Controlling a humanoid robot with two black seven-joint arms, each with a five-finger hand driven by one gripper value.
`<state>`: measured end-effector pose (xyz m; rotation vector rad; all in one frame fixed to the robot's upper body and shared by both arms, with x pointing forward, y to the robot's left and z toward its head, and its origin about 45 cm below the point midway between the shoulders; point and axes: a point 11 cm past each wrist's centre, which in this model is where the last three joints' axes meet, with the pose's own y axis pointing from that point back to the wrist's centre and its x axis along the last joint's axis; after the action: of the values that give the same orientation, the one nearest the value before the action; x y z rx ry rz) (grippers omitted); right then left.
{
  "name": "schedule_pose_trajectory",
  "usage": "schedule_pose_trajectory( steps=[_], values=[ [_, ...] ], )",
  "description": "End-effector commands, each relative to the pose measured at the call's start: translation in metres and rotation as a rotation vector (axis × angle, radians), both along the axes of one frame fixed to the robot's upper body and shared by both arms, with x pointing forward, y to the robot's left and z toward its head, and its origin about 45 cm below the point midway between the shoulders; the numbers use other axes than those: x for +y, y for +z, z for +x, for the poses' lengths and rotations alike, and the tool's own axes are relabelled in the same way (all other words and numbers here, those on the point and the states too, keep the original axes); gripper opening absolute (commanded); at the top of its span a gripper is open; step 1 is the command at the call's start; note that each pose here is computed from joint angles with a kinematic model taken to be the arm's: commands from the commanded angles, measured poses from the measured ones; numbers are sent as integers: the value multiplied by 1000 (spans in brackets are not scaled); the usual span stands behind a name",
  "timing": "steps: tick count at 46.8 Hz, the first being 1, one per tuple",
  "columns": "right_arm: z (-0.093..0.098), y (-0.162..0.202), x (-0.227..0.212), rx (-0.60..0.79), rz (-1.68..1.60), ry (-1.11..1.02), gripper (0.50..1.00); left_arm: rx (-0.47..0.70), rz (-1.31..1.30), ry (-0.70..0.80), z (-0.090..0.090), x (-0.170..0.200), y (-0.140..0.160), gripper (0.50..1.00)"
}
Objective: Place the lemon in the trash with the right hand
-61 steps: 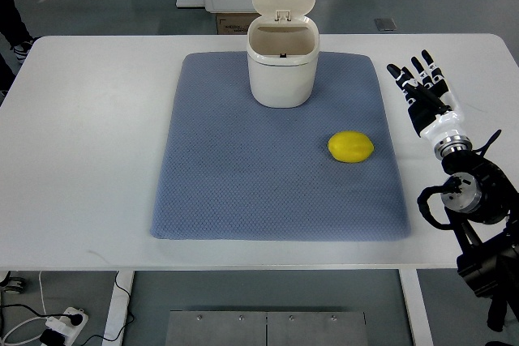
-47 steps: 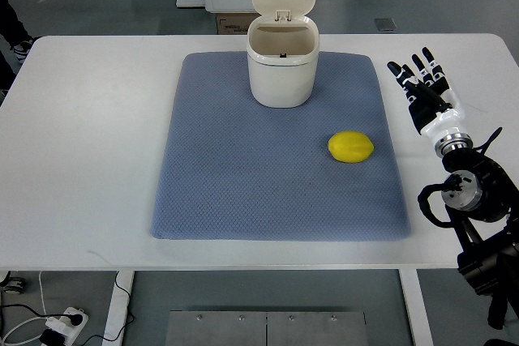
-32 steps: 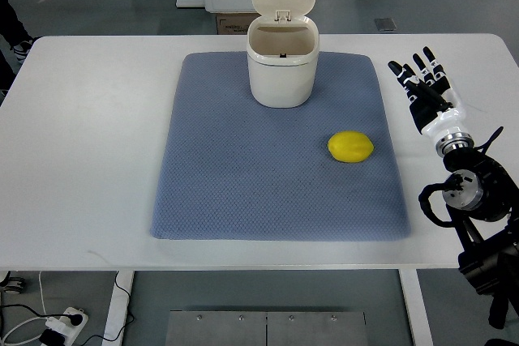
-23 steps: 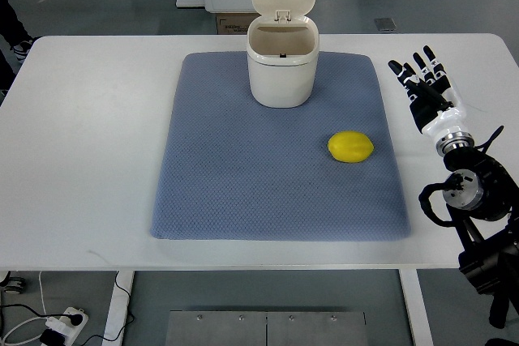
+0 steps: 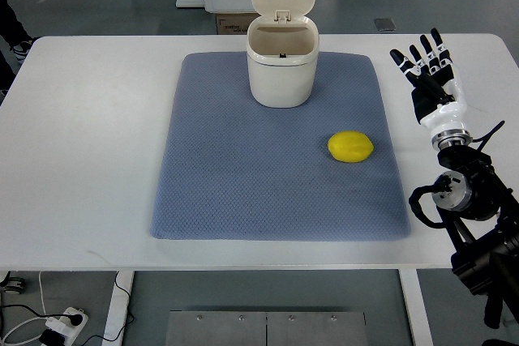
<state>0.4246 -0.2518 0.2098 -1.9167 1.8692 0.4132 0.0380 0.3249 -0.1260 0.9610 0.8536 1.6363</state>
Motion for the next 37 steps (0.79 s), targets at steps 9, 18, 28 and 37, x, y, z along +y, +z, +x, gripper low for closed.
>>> schedule_pose_trajectory(
  steps=[9,18,28,37],
  values=[
    [2,2,6,5,2,31,1000,0,0,-1,0,0,0,1000],
    [1,-1,8,24,-8,52,1000,0,0,0,0,0,0,1000],
    [3,-5,2,89,-57,98,1000,0,0,0,0,0,0,1000],
    [5,-9,-6,116,-75,102,1000,0,0,0,0,0,0,1000]
  ],
)
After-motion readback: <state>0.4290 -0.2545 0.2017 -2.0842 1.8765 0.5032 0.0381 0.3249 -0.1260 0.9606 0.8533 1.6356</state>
